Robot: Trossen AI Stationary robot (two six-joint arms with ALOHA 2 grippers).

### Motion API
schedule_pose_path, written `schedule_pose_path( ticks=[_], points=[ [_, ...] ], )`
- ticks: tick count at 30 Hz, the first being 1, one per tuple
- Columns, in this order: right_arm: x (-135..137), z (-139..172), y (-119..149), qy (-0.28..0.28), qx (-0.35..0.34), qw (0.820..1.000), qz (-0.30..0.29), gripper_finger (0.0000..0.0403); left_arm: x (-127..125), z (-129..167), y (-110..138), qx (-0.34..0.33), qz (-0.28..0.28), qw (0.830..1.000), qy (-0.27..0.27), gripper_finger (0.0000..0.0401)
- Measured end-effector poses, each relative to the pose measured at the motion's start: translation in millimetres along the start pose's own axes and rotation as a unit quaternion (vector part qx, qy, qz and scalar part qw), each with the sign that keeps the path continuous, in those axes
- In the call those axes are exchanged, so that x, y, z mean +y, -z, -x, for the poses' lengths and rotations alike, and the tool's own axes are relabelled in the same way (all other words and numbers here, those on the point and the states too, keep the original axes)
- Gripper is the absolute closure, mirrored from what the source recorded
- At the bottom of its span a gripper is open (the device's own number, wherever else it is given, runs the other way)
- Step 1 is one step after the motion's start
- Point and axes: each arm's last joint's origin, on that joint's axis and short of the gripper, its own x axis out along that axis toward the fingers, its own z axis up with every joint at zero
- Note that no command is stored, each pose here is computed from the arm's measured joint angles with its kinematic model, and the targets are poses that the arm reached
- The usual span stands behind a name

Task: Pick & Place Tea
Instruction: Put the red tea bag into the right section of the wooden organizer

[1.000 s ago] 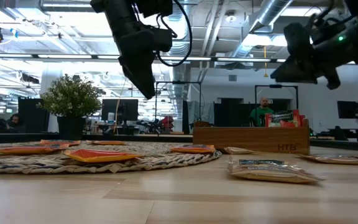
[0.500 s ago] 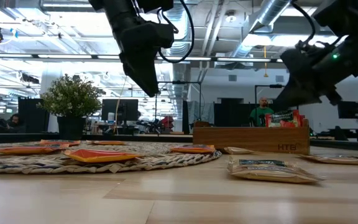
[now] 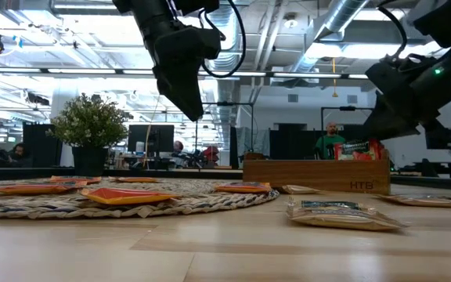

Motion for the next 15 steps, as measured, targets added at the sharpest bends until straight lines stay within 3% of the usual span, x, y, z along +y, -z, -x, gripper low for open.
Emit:
schedule_pose_path(
  ticks=[8,15],
  points=[
    [-1.4,-2.2,-2.2,0.008,-0.004,1.000,-0.012,0.0329,0.0,0.0,-0.1,0.000,0.000,1.000,0.000,0.0160],
    [-1.7,-3.0,-2.6,0.008,0.001,1.000,-0.011,0.0381,0.0,0.0,0.0,0.000,0.000,1.000,0.000,0.0160]
  ],
)
